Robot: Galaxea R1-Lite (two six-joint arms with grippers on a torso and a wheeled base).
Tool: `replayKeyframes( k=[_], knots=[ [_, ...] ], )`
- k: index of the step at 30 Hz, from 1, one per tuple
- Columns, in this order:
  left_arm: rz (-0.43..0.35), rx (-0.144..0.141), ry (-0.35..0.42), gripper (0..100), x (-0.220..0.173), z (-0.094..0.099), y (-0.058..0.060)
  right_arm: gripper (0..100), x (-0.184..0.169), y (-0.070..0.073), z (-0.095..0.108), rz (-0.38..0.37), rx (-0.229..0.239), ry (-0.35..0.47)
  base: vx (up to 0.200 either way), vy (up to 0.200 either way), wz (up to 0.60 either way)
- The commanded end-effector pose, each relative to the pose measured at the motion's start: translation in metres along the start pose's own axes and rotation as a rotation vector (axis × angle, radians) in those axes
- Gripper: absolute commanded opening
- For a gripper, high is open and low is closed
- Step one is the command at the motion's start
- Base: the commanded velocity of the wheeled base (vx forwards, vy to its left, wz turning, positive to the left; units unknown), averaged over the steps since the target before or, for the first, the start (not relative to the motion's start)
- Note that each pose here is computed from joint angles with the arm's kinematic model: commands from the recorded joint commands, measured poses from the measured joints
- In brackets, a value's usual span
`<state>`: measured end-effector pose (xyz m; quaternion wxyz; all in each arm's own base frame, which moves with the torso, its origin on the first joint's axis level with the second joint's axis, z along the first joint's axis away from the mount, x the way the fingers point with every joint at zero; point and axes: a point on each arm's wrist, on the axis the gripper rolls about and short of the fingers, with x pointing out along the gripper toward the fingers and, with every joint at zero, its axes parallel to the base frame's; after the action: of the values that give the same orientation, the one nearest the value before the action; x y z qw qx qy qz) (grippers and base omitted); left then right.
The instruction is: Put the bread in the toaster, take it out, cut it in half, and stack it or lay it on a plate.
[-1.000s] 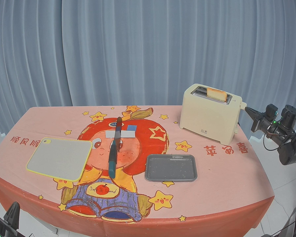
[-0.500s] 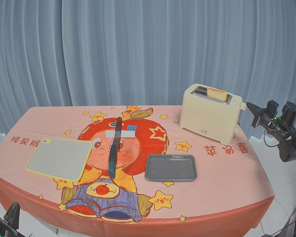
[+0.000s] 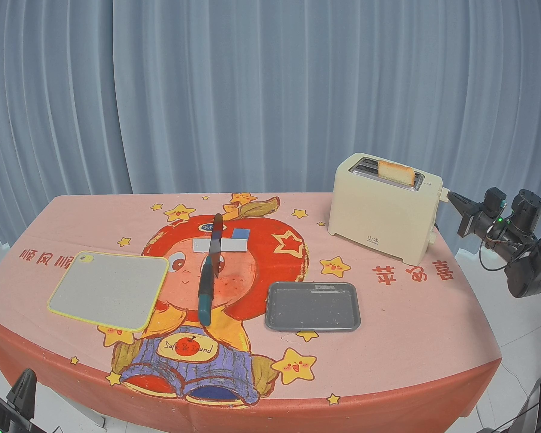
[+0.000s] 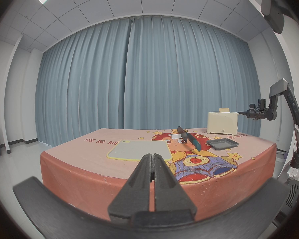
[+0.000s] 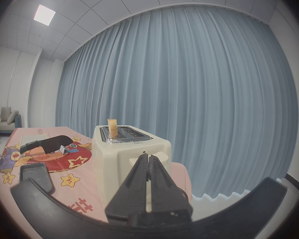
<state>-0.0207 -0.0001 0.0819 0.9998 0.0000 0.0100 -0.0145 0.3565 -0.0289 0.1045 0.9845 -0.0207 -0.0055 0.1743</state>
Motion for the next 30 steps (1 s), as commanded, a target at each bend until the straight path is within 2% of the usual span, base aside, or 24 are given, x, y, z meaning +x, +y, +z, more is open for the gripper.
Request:
replayKeyframes(
  k=[1,30],
  knots=[
    [0.001,0.0,0.018,0,0.0014,-0.0048,0.0,0,0.0001,0.0,-0.0017,0.001,0.002,0.005,0.0,0.0,0.0],
    [0.0,0.0,0.018,0,0.0014,-0.0048,0.0,0,-0.0017,0.0006,-0.0112,0.001,0.011,0.037,0.0,0.0,0.0]
  ],
)
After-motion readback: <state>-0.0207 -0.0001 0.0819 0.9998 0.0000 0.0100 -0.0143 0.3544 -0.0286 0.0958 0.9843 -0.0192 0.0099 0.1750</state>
